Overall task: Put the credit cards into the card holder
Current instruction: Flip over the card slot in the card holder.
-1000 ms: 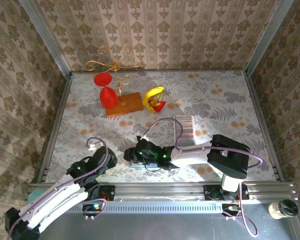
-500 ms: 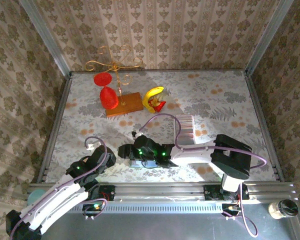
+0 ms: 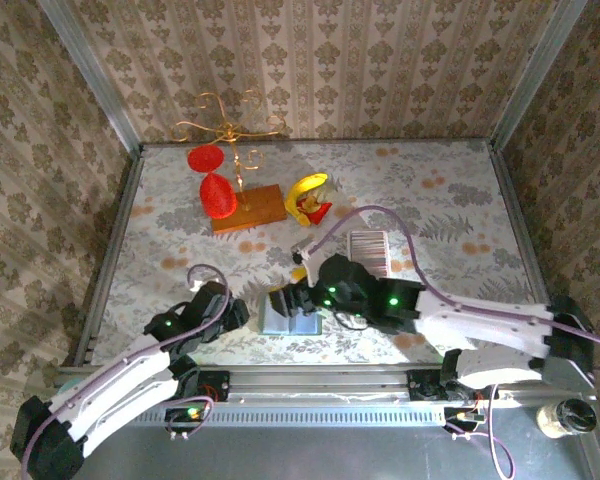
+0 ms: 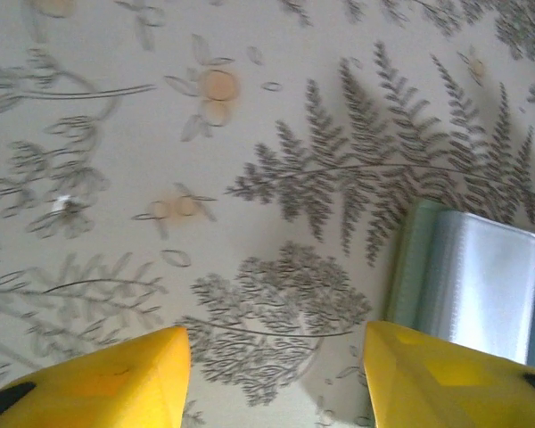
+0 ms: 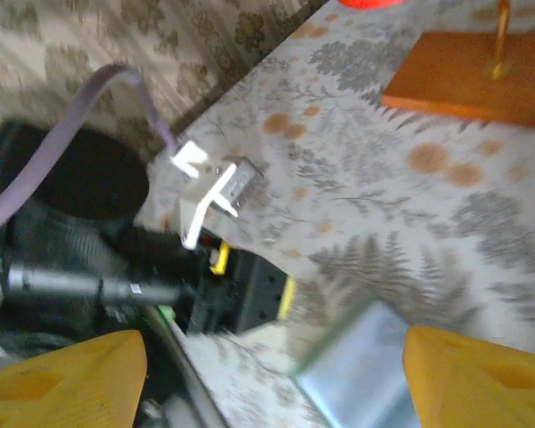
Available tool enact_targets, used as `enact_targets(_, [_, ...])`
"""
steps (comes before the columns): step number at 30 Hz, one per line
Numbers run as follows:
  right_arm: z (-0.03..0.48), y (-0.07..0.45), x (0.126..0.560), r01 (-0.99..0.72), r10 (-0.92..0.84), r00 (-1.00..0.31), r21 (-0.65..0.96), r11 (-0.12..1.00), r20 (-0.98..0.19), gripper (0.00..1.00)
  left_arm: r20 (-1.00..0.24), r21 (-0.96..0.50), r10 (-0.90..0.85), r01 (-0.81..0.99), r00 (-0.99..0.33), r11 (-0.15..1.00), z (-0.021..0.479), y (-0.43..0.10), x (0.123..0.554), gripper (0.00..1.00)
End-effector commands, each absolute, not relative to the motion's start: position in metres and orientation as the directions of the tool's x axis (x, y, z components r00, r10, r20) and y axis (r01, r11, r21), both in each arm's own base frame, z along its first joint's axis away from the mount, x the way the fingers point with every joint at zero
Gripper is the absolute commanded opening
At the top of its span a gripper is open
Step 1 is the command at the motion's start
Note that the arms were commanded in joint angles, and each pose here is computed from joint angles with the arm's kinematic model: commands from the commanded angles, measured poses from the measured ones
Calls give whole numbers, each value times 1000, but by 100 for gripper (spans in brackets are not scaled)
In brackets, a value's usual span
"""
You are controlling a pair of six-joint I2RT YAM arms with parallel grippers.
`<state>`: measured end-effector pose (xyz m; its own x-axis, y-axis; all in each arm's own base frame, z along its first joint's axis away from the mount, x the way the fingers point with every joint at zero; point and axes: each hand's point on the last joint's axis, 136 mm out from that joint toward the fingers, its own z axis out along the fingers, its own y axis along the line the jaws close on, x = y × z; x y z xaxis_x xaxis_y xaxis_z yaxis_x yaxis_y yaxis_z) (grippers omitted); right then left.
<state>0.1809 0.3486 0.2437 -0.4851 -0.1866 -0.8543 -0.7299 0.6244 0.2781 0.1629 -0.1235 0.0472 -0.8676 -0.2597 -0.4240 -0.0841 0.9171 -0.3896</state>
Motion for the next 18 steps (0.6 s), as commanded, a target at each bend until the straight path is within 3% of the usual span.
enact_targets(1, [219,295,168,-869,-655,-58,-285,404,-753,78,-449,-464,-191,45,-873,884,69,-154,173,56])
enact_targets(5, [213,245,157,-831,-832,226,-546,108,-507,87,-441,-490,-154,93,-884,867,70,-169,174,59])
enact_targets(8, [200,213,152,-801,-878,335,-594,-73,-343,90,-434,-500,-117,131,-893,856,70,-180,173,61])
enact_targets(14, [146,163,182,-778,-938,335,-589,-220,-93,94,-429,-478,-56,174,-902,861,68,-194,169,62])
enact_targets(18, [120,159,199,-792,-943,320,-573,-213,-92,95,-432,-470,-36,191,-901,862,68,-199,166,62])
